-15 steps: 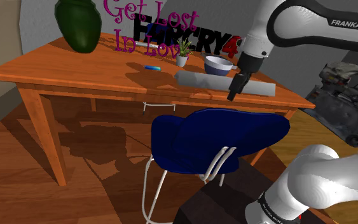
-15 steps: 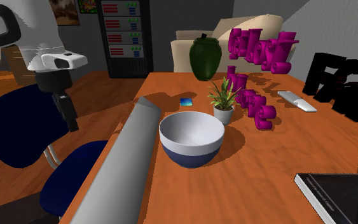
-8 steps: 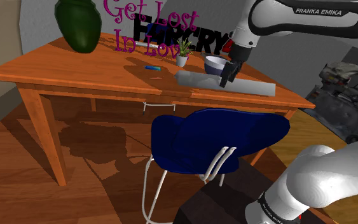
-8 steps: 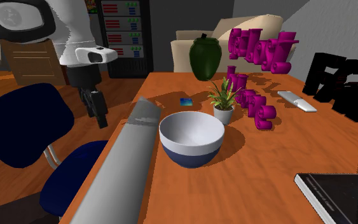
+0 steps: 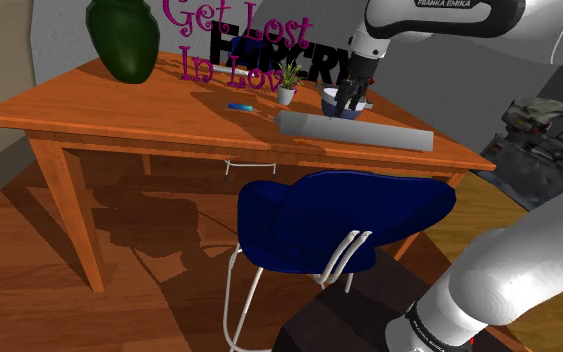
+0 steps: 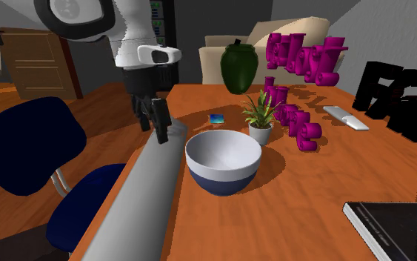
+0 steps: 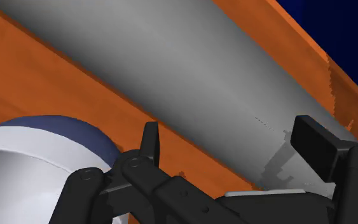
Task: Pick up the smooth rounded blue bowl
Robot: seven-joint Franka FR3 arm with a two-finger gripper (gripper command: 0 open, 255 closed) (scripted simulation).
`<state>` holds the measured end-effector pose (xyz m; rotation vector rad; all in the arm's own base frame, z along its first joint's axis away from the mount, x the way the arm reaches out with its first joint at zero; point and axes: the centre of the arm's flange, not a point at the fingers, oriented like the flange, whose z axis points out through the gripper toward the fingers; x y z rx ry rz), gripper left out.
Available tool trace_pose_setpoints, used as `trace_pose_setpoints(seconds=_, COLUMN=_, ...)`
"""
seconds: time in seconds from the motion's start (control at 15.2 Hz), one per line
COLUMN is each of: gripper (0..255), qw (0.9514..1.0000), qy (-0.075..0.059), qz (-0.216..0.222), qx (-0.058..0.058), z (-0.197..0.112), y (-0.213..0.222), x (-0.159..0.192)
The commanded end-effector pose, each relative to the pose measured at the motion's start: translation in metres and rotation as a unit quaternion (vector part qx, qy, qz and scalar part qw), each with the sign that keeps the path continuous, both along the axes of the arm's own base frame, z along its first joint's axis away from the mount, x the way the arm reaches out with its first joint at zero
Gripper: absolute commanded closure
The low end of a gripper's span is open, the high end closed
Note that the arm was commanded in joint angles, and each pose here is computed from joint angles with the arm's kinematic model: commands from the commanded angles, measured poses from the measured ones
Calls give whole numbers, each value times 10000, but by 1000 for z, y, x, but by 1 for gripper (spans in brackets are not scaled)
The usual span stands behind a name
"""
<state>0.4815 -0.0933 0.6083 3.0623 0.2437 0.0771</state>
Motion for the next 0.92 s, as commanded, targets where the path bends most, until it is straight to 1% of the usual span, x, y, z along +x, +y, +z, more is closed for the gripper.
trace_pose_setpoints(seconds=0.0, gripper=0, qw=10000, qy=-22, qz=-25, qx=-29, z=7, y=-16, x=23)
trace_pose_setpoints(seconds=0.46, gripper=0, qw=9998, qy=-93, qz=-114, qx=-113, z=26, y=-64, x=95)
trace_pose_setpoints(seconds=0.86, gripper=0, qw=9998, qy=-93, qz=-114, qx=-113, z=-5, y=-64, x=95)
